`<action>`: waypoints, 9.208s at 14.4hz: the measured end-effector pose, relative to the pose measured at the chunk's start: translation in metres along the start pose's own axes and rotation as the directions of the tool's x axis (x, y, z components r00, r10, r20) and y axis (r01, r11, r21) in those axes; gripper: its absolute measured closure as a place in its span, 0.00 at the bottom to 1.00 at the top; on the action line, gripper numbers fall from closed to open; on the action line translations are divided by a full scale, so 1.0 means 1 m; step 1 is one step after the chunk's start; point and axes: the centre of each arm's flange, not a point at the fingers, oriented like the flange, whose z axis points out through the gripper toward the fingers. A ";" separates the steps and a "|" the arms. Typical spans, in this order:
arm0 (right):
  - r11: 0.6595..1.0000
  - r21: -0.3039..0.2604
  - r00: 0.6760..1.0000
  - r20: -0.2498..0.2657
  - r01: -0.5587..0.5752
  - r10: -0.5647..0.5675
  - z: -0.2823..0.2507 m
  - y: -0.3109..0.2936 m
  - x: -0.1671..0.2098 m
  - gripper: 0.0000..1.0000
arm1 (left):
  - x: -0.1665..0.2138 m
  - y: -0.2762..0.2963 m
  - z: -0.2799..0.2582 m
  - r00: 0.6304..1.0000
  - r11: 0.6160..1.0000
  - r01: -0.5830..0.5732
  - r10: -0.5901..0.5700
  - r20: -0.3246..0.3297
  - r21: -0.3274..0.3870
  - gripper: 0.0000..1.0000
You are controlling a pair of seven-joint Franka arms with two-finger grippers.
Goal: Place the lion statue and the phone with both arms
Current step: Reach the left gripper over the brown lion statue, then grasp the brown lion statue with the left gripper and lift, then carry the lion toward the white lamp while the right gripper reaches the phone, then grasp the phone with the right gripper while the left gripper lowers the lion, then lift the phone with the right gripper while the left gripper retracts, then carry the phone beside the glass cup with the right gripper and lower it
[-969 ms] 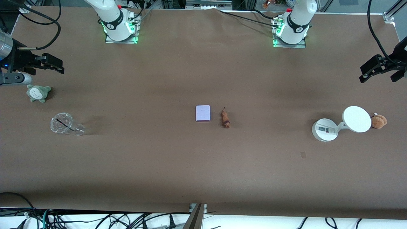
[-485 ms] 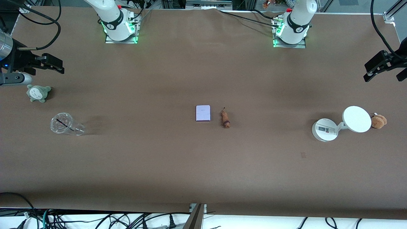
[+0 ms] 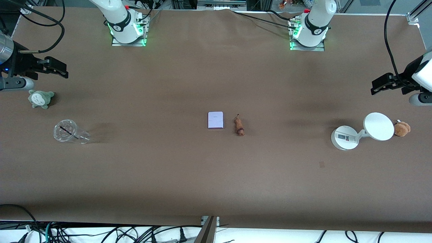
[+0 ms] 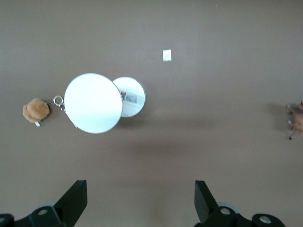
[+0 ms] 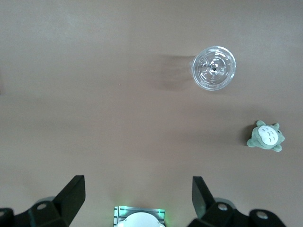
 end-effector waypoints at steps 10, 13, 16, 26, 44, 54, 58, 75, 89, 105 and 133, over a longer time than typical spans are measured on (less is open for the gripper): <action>1.000 0.000 1.000 0.000 0.000 0.000 0.000 0.000 0.000 0.00 | 0.025 0.037 0.070 0.979 0.984 0.063 -0.028 0.203 -0.169 0.00; 1.000 0.000 1.000 0.000 0.000 0.000 0.000 0.000 0.000 0.00 | 0.049 0.078 0.112 0.964 0.970 0.145 -0.094 0.250 -0.194 0.00; 1.000 0.000 1.000 0.000 0.000 0.000 0.000 0.000 0.000 0.00 | 0.058 0.146 0.144 0.954 0.967 0.201 -0.156 0.256 -0.158 0.00; 1.000 0.000 1.000 0.000 0.000 0.000 0.000 0.000 0.000 0.00 | 0.084 0.302 0.268 0.931 0.917 0.357 -0.335 0.143 -0.176 0.00; 1.000 0.000 1.000 0.000 0.002 -0.002 0.000 -0.001 0.000 0.00 | 0.050 0.413 0.375 0.929 0.915 0.369 -0.364 0.061 -0.160 0.00; 1.000 -0.003 0.995 0.100 0.021 -0.020 0.080 -0.014 0.056 0.00 | 0.052 0.409 0.390 0.930 0.918 0.368 -0.363 0.061 -0.147 0.64; 0.997 -0.014 0.993 0.088 0.075 -0.073 0.116 -0.071 0.083 0.00 | 0.071 0.380 0.387 0.939 0.928 0.344 -0.340 0.051 -0.142 0.64; 0.996 -0.002 0.994 -0.060 -0.086 0.086 0.303 -0.408 0.077 0.00 | 0.136 0.044 0.351 0.982 0.992 -0.012 0.035 0.187 -0.124 0.64; 0.985 0.122 0.967 -0.208 -0.121 0.145 0.391 -0.487 0.063 0.00 | 0.155 0.052 0.392 0.996 0.996 -0.067 0.071 0.058 -0.063 0.64; 0.989 0.124 0.961 -0.251 -0.083 0.113 0.402 -0.493 0.064 0.00 | 0.152 0.058 0.314 0.995 0.994 -0.084 0.088 0.047 -0.063 0.00; 0.999 0.022 0.967 -0.255 -0.025 0.030 0.348 -0.360 0.145 0.17 | -0.018 -0.009 -0.024 1.000 0.996 0.009 -0.010 -0.017 -0.091 0.00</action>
